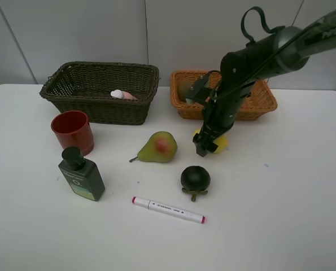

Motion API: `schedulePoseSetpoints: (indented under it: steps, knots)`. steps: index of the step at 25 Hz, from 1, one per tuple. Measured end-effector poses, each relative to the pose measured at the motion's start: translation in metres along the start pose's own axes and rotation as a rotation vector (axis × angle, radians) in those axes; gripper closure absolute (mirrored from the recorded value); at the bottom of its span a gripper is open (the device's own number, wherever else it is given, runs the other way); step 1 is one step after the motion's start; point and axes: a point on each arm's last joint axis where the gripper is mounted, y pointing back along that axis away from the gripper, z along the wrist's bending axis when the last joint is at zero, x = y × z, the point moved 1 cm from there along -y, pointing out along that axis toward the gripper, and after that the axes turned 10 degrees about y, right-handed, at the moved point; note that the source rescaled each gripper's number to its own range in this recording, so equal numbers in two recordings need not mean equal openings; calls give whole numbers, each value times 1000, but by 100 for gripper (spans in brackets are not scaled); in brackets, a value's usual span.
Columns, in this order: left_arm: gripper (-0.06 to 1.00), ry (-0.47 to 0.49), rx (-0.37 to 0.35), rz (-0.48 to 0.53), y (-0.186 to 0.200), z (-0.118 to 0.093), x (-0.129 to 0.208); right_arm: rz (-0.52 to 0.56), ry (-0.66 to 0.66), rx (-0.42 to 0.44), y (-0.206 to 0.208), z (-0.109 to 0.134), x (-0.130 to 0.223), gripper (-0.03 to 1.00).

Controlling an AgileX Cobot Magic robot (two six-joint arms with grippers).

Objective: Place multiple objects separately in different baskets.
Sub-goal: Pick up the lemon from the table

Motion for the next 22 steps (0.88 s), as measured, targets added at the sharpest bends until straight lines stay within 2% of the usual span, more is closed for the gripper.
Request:
schedulePoseSetpoints:
  steps: [20,22]
  knots:
    - [-6,0,0,0,0,0,0,-8,-2,4,0,-1,-1,-1]
    - [-6,0,0,0,0,0,0,-3,-2,0,0,0,0,2]
